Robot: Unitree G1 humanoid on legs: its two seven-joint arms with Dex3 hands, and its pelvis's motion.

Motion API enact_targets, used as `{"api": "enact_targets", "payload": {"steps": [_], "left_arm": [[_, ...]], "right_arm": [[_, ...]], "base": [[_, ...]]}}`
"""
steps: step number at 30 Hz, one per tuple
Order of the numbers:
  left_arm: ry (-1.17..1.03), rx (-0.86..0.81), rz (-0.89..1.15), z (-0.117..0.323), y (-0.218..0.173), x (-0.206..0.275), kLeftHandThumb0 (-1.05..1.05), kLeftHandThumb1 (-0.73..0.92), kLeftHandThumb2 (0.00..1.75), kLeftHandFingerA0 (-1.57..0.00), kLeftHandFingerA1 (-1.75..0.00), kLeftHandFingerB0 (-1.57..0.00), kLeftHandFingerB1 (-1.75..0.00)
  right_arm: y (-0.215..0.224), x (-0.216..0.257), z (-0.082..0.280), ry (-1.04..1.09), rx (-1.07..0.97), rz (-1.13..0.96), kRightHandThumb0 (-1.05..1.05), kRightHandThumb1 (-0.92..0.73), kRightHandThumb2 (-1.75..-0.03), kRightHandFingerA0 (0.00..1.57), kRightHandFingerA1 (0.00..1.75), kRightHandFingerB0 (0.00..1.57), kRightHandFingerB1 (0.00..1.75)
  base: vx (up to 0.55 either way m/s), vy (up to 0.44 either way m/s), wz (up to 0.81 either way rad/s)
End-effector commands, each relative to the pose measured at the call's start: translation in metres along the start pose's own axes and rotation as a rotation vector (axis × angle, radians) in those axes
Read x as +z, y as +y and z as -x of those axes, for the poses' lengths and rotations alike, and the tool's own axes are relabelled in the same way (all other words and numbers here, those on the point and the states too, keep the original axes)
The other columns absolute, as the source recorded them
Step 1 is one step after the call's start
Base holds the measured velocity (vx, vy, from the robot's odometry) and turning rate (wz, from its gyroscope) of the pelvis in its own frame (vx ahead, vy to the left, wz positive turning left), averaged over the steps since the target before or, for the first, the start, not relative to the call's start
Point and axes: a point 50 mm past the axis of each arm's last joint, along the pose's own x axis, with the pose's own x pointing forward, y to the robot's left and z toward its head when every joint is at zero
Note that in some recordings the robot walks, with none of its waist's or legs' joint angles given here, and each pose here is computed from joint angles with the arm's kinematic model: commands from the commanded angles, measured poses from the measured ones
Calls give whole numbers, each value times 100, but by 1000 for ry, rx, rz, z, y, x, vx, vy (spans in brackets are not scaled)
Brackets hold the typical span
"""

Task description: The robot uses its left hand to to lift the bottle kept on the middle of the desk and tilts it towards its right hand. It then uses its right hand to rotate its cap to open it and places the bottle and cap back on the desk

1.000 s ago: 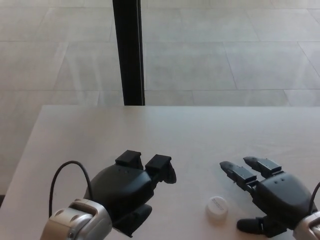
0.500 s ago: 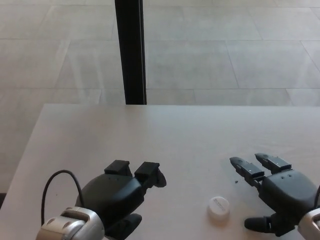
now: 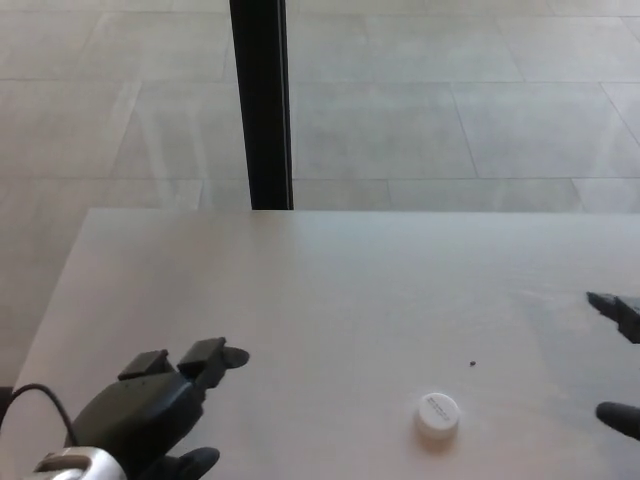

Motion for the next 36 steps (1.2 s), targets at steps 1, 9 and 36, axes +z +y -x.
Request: {"api": "enact_targets", "payload": {"steps": [1, 9, 36], "left_arm": [[346, 369, 581, 81, 24, -120, -38, 70, 64, -79, -142, -57, -74], [587, 996, 1111, 163, 27, -205, -44, 74, 63, -84, -119, -71, -58], [1502, 578, 1346, 299, -177, -215, -59, 80, 64, -42, -48, -28, -37]], "right_arm": [[-94, -129, 112, 484, -440, -561, -70, -50, -85, 2, 23, 14, 39], [-53, -187, 196, 939, -881, -803, -54, -49, -78, 12, 49, 26, 43], [125, -148, 263, 1482, -703, -1355, -41, -72, -62, 25, 46, 29, 32]], "base": [[0, 0, 0], [0, 0, 0], [0, 0, 0]]}}
